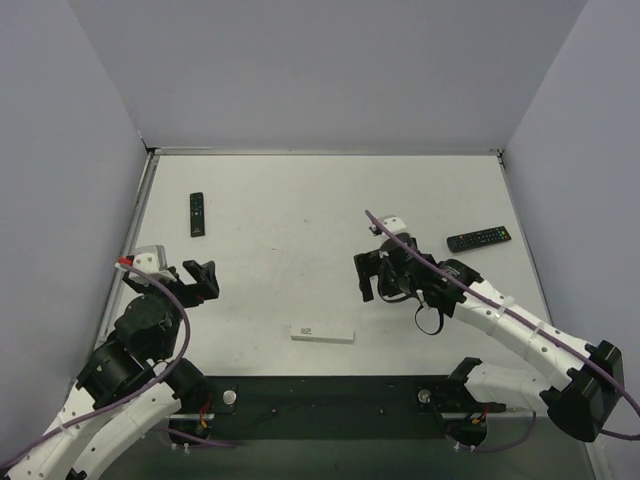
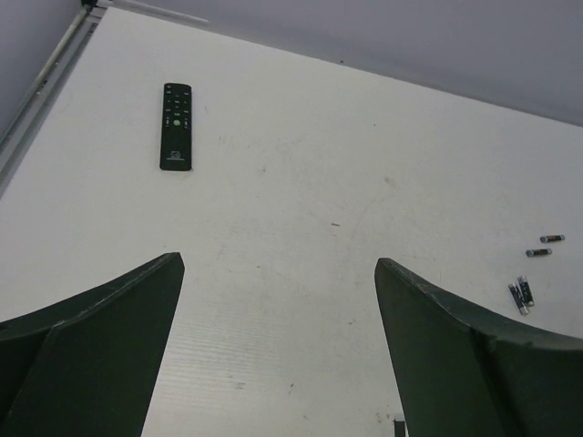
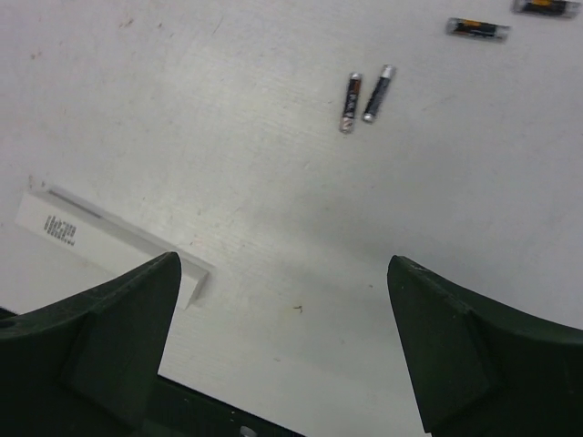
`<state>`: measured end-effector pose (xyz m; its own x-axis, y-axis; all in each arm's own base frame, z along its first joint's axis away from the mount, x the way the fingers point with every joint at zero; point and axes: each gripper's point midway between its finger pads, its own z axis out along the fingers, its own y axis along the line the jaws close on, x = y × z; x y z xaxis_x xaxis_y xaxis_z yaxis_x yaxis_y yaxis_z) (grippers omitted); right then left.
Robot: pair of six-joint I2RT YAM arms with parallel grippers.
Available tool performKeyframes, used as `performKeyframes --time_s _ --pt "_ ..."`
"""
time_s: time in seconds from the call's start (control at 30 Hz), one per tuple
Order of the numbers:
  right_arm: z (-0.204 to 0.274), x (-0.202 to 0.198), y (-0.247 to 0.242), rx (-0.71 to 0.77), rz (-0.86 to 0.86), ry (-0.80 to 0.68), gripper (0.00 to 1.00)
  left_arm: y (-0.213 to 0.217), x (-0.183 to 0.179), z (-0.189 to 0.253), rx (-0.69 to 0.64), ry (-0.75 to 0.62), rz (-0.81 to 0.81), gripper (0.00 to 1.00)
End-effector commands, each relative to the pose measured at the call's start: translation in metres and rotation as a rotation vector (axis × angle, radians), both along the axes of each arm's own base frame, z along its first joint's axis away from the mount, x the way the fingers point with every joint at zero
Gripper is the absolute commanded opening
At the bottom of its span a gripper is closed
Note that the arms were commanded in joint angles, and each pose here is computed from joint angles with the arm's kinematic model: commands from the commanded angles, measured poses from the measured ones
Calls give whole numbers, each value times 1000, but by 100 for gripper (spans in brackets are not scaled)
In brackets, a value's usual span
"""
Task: Load the batteries into the remote control
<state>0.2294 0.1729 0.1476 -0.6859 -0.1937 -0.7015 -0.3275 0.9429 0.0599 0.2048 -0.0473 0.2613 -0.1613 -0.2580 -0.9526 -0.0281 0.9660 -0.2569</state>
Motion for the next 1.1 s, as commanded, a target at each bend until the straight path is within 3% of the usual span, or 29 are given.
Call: performKeyframes --time_s 0.0,0.3,0.47,0.6,0.83,0.97,1.07 --pt "-24 -30 42 -66 320 77 90 25 -4 12 -18 -94 95 97" --pt "-69 -67 108 -172 671 211 89 30 -7 7 -11 -95 106 97" --pt "-84 -63 128 -236 724 226 88 23 -6 6 -22 -90 71 97" --pt "-104 -67 137 -284 780 296 82 23 -5 6 -27 -91 67 97" --pt "-123 -99 137 -321 892 438 74 20 -3 5 -31 -90 53 97" --pt "-134 -99 128 -363 848 457 63 19 -1 4 -31 -86 52 97" --pt "-137 -93 116 -383 764 465 44 18 0 4 -31 -84 49 97"
